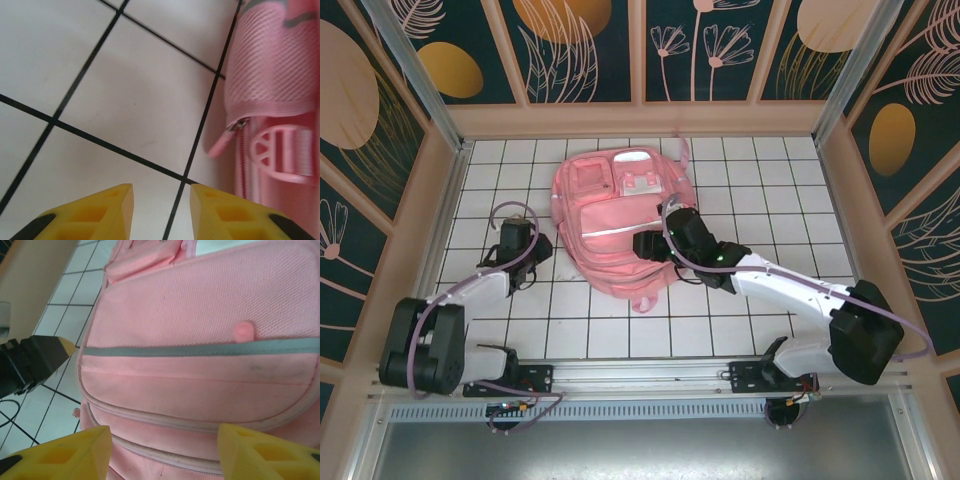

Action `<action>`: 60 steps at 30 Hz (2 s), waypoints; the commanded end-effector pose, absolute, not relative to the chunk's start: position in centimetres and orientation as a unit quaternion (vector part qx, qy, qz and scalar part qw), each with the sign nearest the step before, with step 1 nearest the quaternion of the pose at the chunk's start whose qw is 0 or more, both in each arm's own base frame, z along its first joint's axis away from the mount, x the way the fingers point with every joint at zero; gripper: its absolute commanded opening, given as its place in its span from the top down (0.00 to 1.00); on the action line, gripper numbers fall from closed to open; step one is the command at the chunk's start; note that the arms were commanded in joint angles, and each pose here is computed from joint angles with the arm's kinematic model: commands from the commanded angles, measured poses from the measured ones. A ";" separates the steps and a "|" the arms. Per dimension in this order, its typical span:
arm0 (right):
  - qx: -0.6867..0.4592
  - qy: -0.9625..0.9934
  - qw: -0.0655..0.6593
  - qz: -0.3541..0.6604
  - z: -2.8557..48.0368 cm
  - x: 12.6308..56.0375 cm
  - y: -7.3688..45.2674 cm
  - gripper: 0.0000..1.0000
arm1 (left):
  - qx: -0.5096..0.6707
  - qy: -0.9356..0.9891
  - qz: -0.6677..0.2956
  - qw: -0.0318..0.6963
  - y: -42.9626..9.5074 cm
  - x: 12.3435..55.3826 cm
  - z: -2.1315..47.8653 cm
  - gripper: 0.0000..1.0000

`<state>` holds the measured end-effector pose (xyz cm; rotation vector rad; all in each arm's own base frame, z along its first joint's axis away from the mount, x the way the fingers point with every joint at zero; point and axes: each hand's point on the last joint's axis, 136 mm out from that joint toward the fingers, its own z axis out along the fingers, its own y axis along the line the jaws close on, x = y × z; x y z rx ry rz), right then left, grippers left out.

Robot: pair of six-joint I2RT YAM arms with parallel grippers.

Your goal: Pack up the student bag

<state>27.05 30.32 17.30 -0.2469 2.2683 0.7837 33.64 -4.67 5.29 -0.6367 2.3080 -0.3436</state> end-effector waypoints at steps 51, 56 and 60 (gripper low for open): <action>-0.111 0.881 0.335 0.316 15.7 26.8 31.9 0.40 | -0.152 0.880 -0.257 0.370 -10.2 39.5 4.8 1.00; -0.115 0.879 0.333 0.320 15.8 26.9 32.4 0.40 | -0.161 0.882 -0.253 0.362 -9.8 37.7 5.1 1.00; -0.122 0.876 0.336 0.325 16.4 27.1 33.1 0.40 | -0.168 0.886 -0.251 0.353 -9.7 36.4 5.1 1.00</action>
